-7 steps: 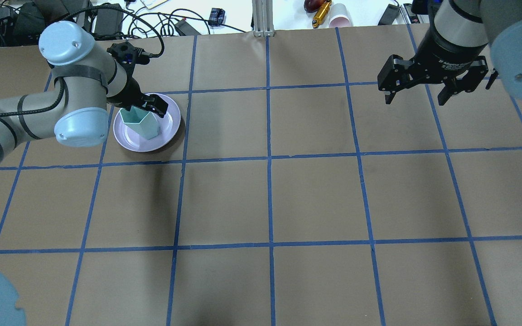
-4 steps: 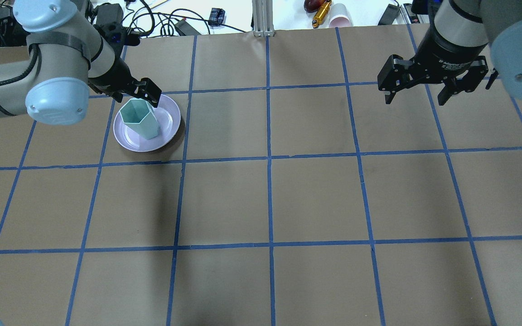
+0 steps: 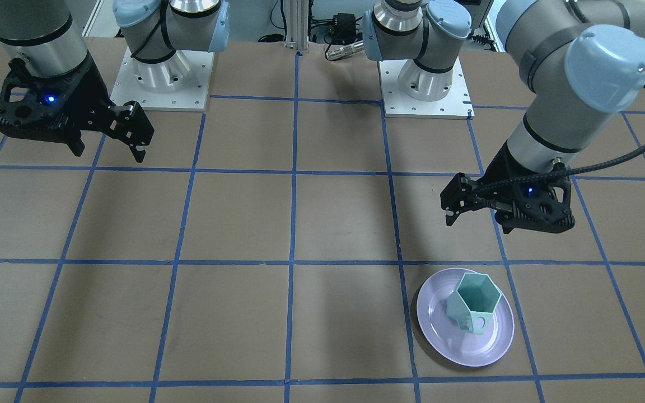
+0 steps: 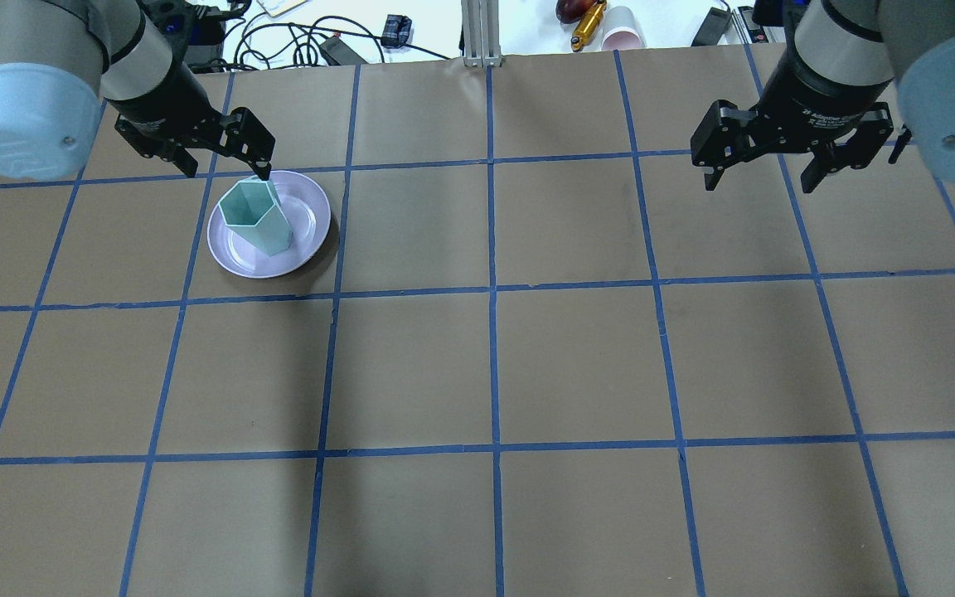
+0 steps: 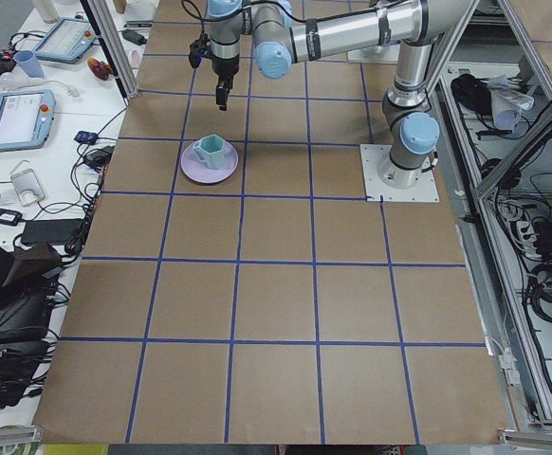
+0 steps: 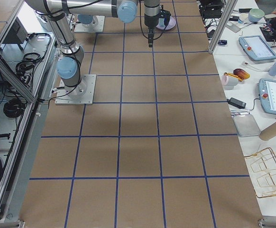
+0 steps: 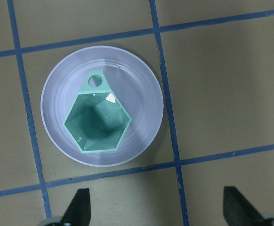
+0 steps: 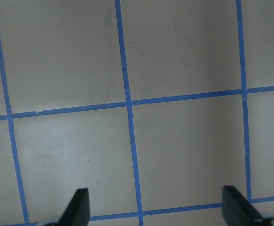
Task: Flip cup and place on plate
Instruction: 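Open the left gripper and raise it away from the mug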
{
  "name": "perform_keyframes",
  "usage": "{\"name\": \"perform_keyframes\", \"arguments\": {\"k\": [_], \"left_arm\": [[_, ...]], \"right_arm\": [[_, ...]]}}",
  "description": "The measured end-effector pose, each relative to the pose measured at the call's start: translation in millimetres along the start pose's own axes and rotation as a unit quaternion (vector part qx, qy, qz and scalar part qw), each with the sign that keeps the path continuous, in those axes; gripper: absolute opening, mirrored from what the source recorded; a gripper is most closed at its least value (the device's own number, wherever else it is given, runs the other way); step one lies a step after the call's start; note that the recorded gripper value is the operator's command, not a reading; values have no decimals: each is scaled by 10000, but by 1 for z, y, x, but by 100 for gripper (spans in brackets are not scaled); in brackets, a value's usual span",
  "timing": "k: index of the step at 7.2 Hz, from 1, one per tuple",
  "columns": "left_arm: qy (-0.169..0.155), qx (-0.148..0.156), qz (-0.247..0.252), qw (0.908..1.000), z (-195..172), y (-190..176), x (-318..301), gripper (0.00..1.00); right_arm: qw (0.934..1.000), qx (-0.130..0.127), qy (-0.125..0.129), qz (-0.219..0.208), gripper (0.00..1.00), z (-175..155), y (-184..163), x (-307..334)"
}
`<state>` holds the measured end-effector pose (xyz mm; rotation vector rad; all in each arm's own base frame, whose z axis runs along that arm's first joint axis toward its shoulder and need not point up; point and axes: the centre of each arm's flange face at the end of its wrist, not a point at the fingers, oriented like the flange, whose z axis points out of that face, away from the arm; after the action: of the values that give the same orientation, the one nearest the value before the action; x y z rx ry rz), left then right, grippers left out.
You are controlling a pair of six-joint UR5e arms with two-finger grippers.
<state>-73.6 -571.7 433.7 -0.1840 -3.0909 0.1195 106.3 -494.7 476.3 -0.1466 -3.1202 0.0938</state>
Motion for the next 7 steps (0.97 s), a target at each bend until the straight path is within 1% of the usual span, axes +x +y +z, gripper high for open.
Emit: {"name": "perform_keyframes", "arguments": {"k": [2, 3, 5, 7], "left_arm": [[17, -213, -114, 9997, -56, 11, 0, 100], [34, -326, -175, 9993, -72, 13, 0, 100], [49, -456, -455, 9979, -78, 17, 18, 100], [-6, -519, -478, 9975, -78, 26, 53, 100]], "right_arm": [[10000, -1, 3, 0, 100, 0, 0, 0], [10000, 0, 3, 0, 100, 0, 0, 0], [10000, 1, 4, 0, 100, 0, 0, 0], [10000, -2, -1, 0, 100, 0, 0, 0]]}}
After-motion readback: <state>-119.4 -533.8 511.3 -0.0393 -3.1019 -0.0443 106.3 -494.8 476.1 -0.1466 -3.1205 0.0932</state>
